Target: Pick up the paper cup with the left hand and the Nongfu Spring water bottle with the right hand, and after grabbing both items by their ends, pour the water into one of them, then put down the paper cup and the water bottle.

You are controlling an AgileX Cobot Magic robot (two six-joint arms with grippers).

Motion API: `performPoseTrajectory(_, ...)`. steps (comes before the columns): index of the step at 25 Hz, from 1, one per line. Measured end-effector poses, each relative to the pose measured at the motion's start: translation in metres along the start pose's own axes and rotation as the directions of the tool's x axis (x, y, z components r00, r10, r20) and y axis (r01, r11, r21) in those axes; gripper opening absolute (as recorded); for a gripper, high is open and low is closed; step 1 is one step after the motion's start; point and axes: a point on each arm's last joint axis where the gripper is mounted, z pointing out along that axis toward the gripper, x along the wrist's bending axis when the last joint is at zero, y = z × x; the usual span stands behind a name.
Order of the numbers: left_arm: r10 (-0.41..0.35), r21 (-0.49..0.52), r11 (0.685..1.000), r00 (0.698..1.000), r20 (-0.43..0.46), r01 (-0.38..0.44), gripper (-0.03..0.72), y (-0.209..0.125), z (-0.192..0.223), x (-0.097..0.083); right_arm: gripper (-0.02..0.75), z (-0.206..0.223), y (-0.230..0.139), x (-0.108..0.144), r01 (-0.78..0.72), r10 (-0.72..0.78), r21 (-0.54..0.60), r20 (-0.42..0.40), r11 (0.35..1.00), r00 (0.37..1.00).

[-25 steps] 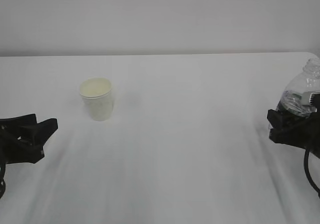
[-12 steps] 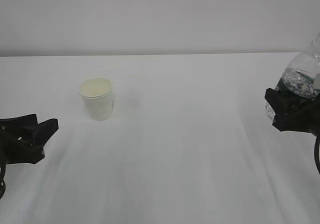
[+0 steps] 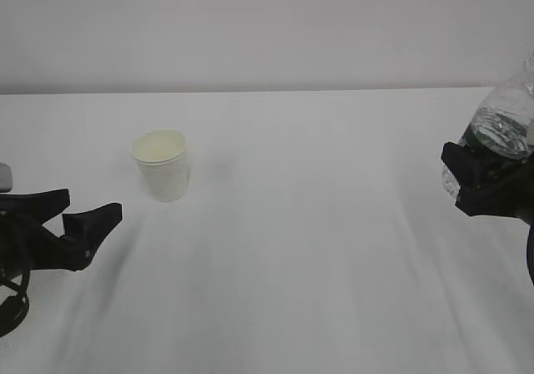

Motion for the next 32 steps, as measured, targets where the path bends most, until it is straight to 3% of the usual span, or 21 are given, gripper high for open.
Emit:
performPoseTrajectory(16, 0.023, 0.057, 0.998, 0.997, 0.078, -0.027, 0.667, -0.028, 0.076, 0.015, 0.438, 0.000, 0.000, 0.001, 0.003, -0.003, 0.003, -0.009, 1.000, 1.000)
performPoseTrajectory(32, 0.055, -0.012, 0.998, 0.994, 0.097, -0.054, 0.665, -0.027, 0.123, 0.026, 0.438, 0.000, 0.000, 0.001, 0.003, -0.003, 0.005, -0.009, 1.000, 1.000)
